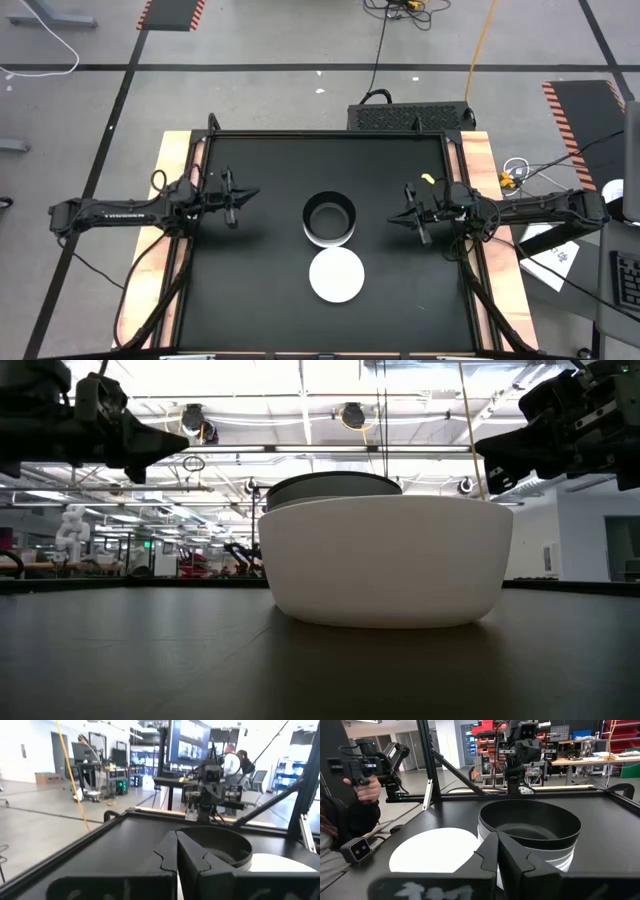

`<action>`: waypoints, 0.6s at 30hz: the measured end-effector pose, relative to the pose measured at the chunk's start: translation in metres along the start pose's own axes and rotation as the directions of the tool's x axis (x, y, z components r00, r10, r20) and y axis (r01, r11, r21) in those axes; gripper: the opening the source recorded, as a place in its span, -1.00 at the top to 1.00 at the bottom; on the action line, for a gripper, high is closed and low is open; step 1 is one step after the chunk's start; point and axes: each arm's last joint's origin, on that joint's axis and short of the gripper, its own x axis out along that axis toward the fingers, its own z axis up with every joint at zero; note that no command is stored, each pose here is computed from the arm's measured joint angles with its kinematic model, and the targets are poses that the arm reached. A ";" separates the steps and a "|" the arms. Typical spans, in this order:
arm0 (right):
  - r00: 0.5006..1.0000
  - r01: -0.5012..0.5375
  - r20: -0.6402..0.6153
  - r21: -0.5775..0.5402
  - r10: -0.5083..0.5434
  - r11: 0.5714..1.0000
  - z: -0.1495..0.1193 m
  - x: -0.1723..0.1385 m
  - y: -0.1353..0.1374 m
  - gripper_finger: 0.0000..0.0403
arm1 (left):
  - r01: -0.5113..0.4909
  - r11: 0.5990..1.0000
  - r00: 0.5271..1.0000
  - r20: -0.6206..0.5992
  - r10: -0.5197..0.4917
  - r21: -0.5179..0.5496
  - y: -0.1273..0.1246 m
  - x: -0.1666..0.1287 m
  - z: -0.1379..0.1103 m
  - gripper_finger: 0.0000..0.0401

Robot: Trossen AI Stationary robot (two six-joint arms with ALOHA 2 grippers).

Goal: Nest bowls inside each other
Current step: Stack the white bowl on top of the black bowl

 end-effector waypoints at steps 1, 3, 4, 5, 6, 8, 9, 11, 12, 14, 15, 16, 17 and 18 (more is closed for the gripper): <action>1.000 0.001 -0.001 -0.001 -0.001 1.000 0.000 0.000 0.000 1.00 | -0.002 1.000 1.000 0.011 0.002 0.000 0.000 -0.001 0.000 1.00; 1.000 0.010 0.000 -0.005 -0.010 1.000 0.000 0.000 0.000 1.00 | -0.007 1.000 0.999 0.034 0.007 0.004 0.000 -0.004 0.001 1.00; 1.000 0.022 0.001 -0.007 -0.022 1.000 0.000 0.000 -0.001 1.00 | -0.008 1.000 0.999 0.041 0.007 0.008 0.000 -0.005 0.002 1.00; 1.000 0.028 0.002 -0.008 -0.028 1.000 0.000 0.000 -0.001 1.00 | -0.007 1.000 0.999 0.052 0.007 0.011 0.000 -0.006 0.003 1.00; 0.999 0.034 0.002 -0.008 -0.034 0.999 0.000 0.000 -0.001 1.00 | -0.007 1.000 0.998 0.061 0.006 0.012 0.000 -0.007 0.004 1.00; 0.999 0.043 0.003 -0.011 -0.043 0.999 0.000 0.000 -0.001 1.00 | -0.005 1.000 0.997 0.081 0.004 0.018 0.000 -0.008 0.006 1.00; 0.999 0.046 0.004 -0.011 -0.046 0.999 0.000 0.000 -0.001 1.00 | -0.005 1.000 0.996 0.086 0.002 0.025 0.000 -0.008 0.007 1.00; 0.999 0.049 0.004 -0.008 -0.048 0.999 0.000 0.000 -0.001 1.00 | -0.001 1.000 0.995 0.103 -0.002 0.028 0.000 -0.010 0.009 1.00; 0.999 0.048 0.004 -0.008 -0.048 0.999 0.000 0.000 -0.001 1.00 | 0.000 1.000 0.993 0.114 -0.003 0.029 0.000 -0.010 0.010 1.00; 0.999 0.048 0.004 -0.008 -0.048 0.999 0.000 0.000 -0.001 1.00 | 0.005 1.000 0.992 0.129 -0.009 0.031 -0.001 -0.011 0.011 1.00; 0.999 0.048 0.003 -0.008 -0.048 0.999 0.000 0.000 -0.001 1.00 | 0.008 0.999 0.990 0.140 -0.012 0.031 -0.001 -0.012 0.012 1.00; 0.999 0.048 0.003 -0.008 -0.048 0.999 0.000 0.000 -0.001 1.00 | 0.013 0.999 0.988 0.151 -0.018 0.031 -0.001 -0.013 0.013 1.00; 0.999 0.048 0.003 -0.007 -0.048 0.999 0.000 0.000 -0.001 1.00 | 0.020 0.999 0.985 0.169 -0.026 0.033 -0.001 -0.013 0.015 1.00; 0.999 0.048 0.003 -0.007 -0.048 0.999 0.000 0.000 -0.001 1.00 | 0.024 0.999 0.982 0.187 -0.030 0.036 -0.002 -0.014 0.017 1.00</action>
